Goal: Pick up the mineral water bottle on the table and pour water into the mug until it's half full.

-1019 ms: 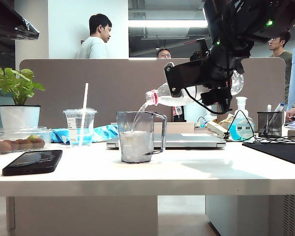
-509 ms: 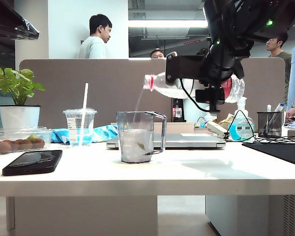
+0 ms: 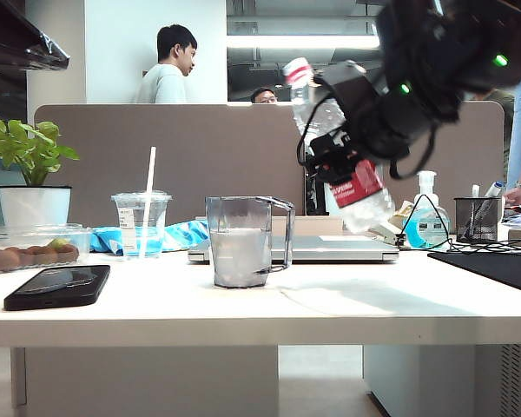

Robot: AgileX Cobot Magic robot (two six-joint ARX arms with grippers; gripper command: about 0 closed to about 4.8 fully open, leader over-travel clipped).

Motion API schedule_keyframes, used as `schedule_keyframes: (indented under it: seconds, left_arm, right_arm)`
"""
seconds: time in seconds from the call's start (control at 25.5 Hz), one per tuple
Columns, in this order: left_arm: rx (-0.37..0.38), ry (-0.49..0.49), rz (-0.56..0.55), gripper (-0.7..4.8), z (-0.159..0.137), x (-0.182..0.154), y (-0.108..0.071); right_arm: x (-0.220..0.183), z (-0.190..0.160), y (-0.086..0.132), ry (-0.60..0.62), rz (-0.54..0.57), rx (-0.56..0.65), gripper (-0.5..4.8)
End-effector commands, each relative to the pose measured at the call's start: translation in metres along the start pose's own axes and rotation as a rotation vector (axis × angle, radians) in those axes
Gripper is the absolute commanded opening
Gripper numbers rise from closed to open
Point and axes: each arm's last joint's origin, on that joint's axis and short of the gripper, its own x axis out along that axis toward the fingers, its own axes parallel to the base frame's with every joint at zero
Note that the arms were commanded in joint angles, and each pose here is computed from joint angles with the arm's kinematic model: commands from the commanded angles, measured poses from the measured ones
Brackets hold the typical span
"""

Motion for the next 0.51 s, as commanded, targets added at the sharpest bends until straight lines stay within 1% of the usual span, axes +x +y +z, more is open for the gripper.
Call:
schedule_keyframes:
  seconds: [0.04, 0.2, 0.24, 0.51]
  left_arm:
    - [0.012, -0.019, -0.002, -0.04, 0.004, -0.001, 0.0]
    - [0.012, -0.019, -0.003, -0.04, 0.004, -0.001, 0.0]
    - [0.012, -0.02, -0.002, -0.04, 0.004, -0.001, 0.0]
    - [0.012, -0.02, -0.002, -0.04, 0.004, -0.001, 0.0]
  right_arm:
    - [-0.009, -0.007, -0.001, -0.163, -0.004, 0.221, 2.73]
    - [-0.016, -0.035, 0.002, -0.263, -0.013, 0.355, 2.73]
    - [-0.014, -0.043, 0.003, -0.265, -0.008, 0.383, 2.73]
    - [-0.002, -0.068, 0.013, -0.244, 0.018, 0.404, 2.74]
